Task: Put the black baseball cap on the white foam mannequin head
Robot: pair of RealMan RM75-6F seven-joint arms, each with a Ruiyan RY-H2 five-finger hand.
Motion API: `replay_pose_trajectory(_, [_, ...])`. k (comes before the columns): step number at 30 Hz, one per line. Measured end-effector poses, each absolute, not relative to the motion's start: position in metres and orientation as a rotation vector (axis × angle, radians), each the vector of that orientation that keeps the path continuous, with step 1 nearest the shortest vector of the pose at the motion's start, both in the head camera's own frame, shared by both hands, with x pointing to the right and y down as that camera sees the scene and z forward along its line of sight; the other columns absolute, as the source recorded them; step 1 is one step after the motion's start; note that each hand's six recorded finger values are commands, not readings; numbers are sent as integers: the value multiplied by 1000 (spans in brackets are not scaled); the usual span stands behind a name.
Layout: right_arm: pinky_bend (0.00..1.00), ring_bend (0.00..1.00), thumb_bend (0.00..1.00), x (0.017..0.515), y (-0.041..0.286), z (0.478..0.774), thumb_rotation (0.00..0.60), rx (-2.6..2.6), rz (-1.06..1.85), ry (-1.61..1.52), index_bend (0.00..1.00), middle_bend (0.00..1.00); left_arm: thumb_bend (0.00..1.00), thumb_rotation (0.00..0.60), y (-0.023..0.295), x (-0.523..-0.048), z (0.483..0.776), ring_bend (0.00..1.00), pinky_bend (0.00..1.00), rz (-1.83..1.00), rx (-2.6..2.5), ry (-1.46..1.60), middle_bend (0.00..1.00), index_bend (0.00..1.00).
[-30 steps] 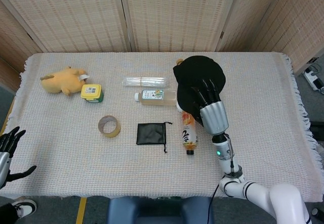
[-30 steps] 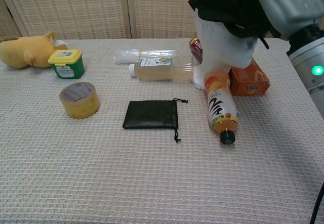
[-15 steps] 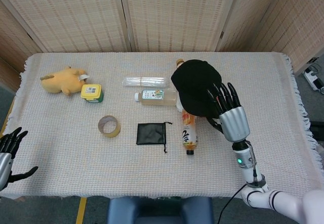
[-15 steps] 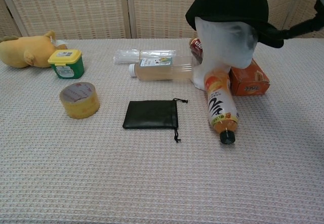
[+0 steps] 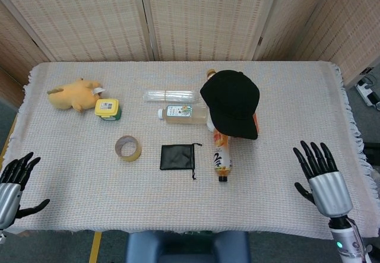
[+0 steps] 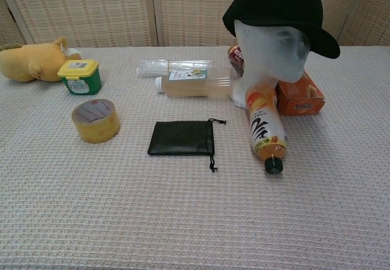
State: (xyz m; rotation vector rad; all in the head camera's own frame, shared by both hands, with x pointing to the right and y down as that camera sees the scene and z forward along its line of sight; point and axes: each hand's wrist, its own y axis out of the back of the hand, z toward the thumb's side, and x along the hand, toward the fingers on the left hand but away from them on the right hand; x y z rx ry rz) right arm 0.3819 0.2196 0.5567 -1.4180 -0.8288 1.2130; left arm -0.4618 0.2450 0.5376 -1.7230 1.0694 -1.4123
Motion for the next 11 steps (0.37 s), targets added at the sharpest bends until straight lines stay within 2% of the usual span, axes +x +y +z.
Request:
replay_pose_trajectory(5, [0, 0, 97, 424, 243, 558, 600, -1404, 1473, -770, 0, 0, 197, 600, 248, -455, 540, 0, 39, -1408, -1711, 1035, 0, 61])
replay_pose_trajectory(11, [0, 0, 101, 441, 245, 546, 600, -1448, 1578, -739, 0, 0, 197, 600, 254, -444, 539, 0, 39, -1380, -1688, 995, 0, 61])
